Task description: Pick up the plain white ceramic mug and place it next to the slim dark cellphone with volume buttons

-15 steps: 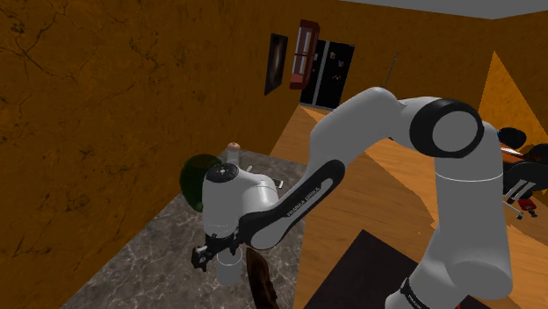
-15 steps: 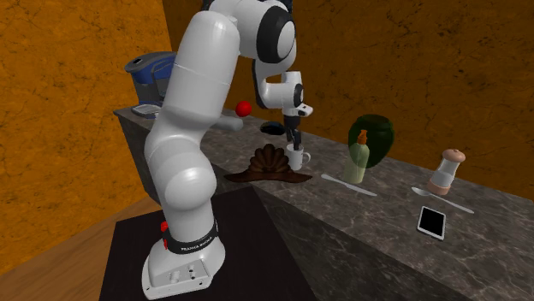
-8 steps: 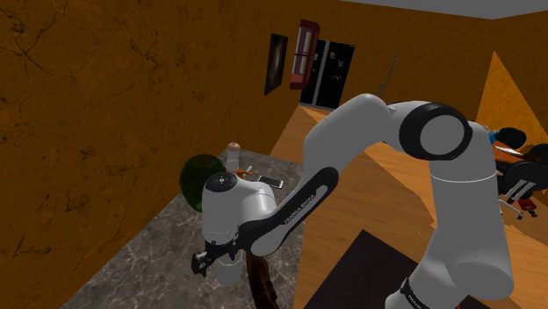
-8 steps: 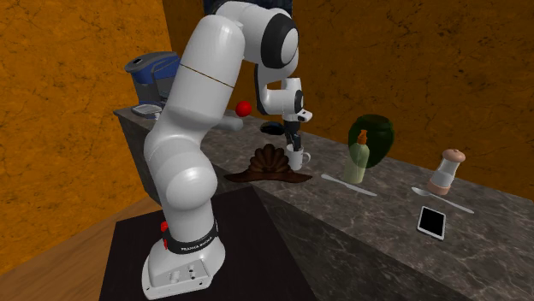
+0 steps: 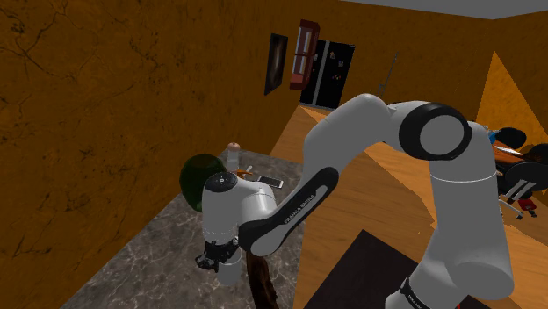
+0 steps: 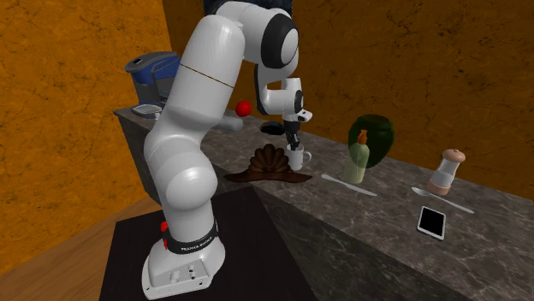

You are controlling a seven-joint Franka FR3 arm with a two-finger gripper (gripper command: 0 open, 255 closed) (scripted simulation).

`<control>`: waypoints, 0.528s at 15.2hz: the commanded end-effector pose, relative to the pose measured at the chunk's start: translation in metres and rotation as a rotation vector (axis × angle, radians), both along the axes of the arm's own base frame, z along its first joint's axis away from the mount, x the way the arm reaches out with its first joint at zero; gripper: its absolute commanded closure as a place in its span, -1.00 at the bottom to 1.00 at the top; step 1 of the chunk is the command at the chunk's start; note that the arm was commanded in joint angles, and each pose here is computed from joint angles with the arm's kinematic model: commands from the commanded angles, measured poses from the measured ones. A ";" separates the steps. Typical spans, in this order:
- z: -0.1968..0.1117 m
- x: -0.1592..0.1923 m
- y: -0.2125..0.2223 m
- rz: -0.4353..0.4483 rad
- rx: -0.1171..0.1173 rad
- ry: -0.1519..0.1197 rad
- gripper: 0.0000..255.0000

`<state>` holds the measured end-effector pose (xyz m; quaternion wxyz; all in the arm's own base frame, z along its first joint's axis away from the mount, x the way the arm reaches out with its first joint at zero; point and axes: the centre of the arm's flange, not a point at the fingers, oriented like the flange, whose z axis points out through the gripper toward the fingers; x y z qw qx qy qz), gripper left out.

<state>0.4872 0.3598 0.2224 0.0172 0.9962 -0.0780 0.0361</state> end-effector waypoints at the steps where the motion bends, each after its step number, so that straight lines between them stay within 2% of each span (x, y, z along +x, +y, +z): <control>1: 0.000 0.000 0.000 0.000 0.000 0.000 1.00; 6: 0.000 0.000 0.000 0.000 0.000 0.000 1.00; 8: 0.010 0.000 0.000 0.000 0.000 0.000 1.00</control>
